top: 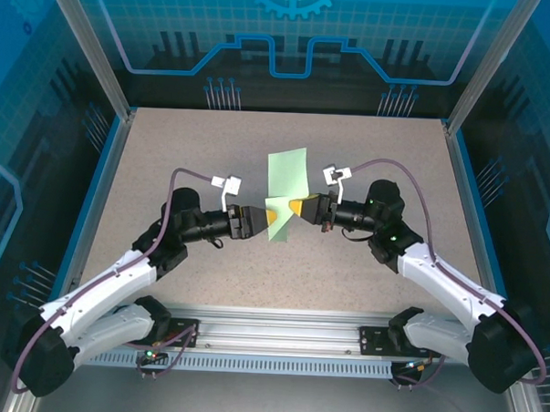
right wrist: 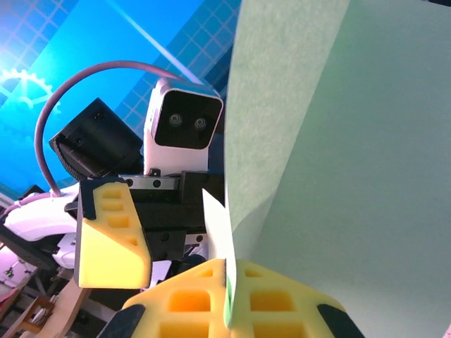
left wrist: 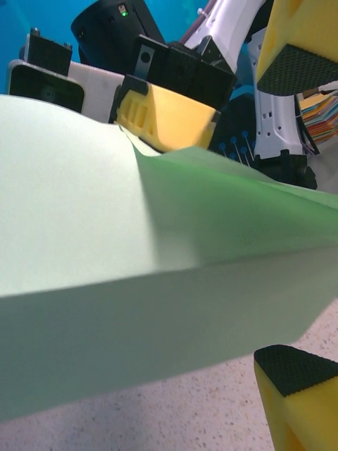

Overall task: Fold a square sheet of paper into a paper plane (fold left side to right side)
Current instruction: Turn over the paper at the center of the table.

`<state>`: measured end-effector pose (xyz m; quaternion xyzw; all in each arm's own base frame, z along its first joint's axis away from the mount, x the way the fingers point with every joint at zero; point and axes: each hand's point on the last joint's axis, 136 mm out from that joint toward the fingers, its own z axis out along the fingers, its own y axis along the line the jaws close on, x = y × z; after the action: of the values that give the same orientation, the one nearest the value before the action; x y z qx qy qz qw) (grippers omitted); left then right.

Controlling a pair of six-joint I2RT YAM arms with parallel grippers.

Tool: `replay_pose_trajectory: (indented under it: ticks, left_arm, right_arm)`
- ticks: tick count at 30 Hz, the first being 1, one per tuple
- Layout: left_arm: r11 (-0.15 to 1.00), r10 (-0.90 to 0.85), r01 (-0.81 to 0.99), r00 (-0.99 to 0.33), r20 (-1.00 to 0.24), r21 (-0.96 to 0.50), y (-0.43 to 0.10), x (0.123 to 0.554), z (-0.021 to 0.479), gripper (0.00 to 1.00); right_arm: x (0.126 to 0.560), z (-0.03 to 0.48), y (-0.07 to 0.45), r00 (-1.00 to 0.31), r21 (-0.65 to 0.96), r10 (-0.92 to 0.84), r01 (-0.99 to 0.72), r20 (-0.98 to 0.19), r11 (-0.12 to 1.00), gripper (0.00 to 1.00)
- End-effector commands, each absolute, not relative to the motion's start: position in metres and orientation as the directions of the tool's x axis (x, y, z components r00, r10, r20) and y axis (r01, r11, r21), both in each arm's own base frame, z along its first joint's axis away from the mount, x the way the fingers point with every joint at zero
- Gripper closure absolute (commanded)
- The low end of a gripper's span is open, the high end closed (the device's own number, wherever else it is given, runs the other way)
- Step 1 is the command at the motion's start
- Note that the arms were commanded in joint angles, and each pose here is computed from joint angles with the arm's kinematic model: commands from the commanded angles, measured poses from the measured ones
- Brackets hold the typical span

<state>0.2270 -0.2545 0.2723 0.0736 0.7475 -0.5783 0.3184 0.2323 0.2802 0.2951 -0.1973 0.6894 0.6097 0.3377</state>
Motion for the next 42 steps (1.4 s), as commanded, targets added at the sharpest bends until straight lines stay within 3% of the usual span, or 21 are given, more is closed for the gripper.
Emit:
replay_pose_trajectory:
  ticks: [1,4,8,16,23,28,30,31,33,37,42]
  left_arm:
    - [0.261,-0.245,0.528,-0.774,-0.584,-0.808,-0.262,0.223,0.296,0.06]
    - [0.254,-0.241,0.536,-0.771,-0.589,-0.805,-0.265,0.222,0.299,0.1]
    - [0.267,-0.262,0.552,-0.747,-0.611,-0.79,-0.262,0.223,0.302,0.31]
    - [0.278,-0.276,0.557,-0.734,-0.621,-0.783,-0.258,0.221,0.305,0.57]
    - [0.303,-0.276,0.54,-0.739,-0.615,-0.785,-0.258,0.223,0.299,0.8]
    - [0.422,-0.244,0.488,-0.751,-0.614,-0.764,-0.253,0.229,0.275,0.88]
    - [0.482,-0.208,0.47,-0.758,-0.618,-0.739,-0.252,0.23,0.262,0.89]
    - [0.52,-0.192,0.457,-0.761,-0.62,-0.722,-0.251,0.231,0.254,0.9]
    - [0.589,-0.148,0.434,-0.771,-0.619,-0.682,-0.251,0.233,0.239,0.91]
    - [0.767,0.02,0.417,-0.775,-0.631,-0.487,-0.249,0.234,0.208,0.93]
    - [0.905,0.223,0.392,-0.767,-0.602,-0.164,-0.243,0.238,0.184,0.94]
  right_arm:
    - [0.227,0.32,0.29,-0.669,0.685,0.149,-0.72,-0.728,0.112,0.99]
    - [0.225,0.32,0.295,-0.673,0.687,0.143,-0.719,-0.726,0.106,0.99]
    - [0.227,0.317,0.297,-0.687,0.701,0.144,-0.705,-0.712,0.103,0.99]
    - [0.23,0.306,0.298,-0.706,0.72,0.141,-0.682,-0.694,0.126,0.97]
    - [0.23,0.301,0.295,-0.711,0.724,0.138,-0.674,-0.69,0.15,0.85]
    - [0.235,0.285,0.279,-0.713,0.716,0.13,-0.641,-0.689,0.278,0.65]
    - [0.237,0.266,0.265,-0.724,0.699,0.109,-0.599,-0.681,0.39,0.58]
    - [0.241,0.257,0.255,-0.724,0.677,0.105,-0.57,-0.682,0.465,0.49]
    - [0.244,0.236,0.232,-0.741,0.627,0.087,-0.494,-0.666,0.602,0.44]
    - [0.239,0.2,0.176,-0.768,0.467,0.049,-0.336,-0.639,0.818,0.3]
    - [0.227,0.174,0.113,-0.8,0.288,0.046,-0.161,-0.599,0.944,0.03]
